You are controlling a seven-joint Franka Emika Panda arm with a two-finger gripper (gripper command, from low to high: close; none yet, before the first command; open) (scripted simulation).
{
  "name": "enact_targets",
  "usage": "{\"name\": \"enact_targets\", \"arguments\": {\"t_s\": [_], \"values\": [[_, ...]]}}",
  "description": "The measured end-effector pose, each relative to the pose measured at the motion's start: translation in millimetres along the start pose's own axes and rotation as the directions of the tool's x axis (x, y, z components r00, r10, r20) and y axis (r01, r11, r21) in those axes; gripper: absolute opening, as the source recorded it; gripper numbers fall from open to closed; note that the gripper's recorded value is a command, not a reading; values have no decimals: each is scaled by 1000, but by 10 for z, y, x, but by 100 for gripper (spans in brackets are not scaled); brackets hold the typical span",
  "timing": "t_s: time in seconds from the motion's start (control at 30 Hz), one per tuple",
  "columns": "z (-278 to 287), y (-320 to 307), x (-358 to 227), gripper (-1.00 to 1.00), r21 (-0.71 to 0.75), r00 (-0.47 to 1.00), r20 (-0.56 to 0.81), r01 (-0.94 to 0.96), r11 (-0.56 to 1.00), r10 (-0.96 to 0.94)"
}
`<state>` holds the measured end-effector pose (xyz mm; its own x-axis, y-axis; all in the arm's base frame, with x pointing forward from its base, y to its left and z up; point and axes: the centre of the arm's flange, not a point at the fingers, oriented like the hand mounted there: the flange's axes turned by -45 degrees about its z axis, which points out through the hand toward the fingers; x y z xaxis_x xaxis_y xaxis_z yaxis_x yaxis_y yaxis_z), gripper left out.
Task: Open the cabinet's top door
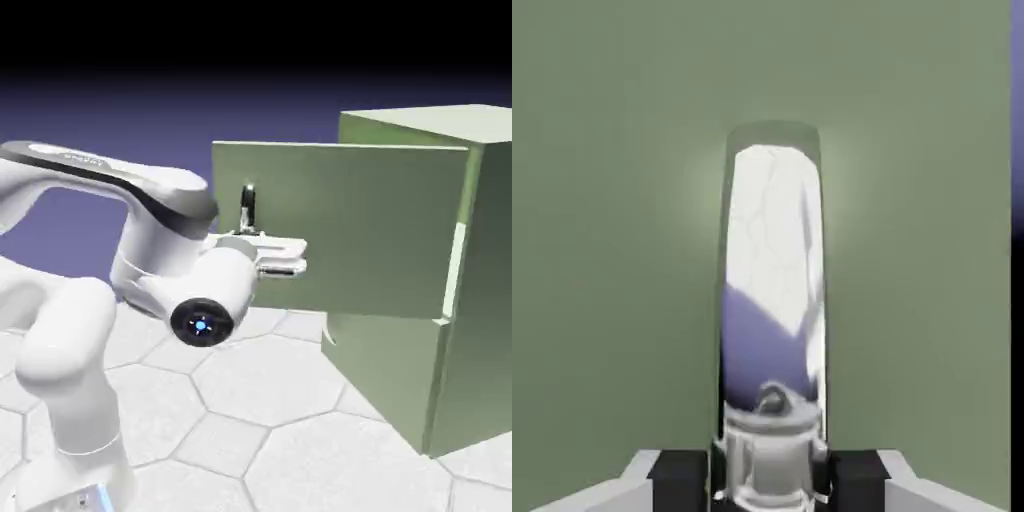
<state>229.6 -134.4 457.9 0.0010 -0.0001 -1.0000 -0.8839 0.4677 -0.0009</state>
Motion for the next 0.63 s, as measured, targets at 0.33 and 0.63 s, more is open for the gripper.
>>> {"name": "enact_targets", "arguments": {"t_s": [0.33,0.63], "values": [[-791,-482,0,-100,-255,1000,1,0,967,0],[-1222,-894,3,-100,-412,1000,0,0,911,0]]}}
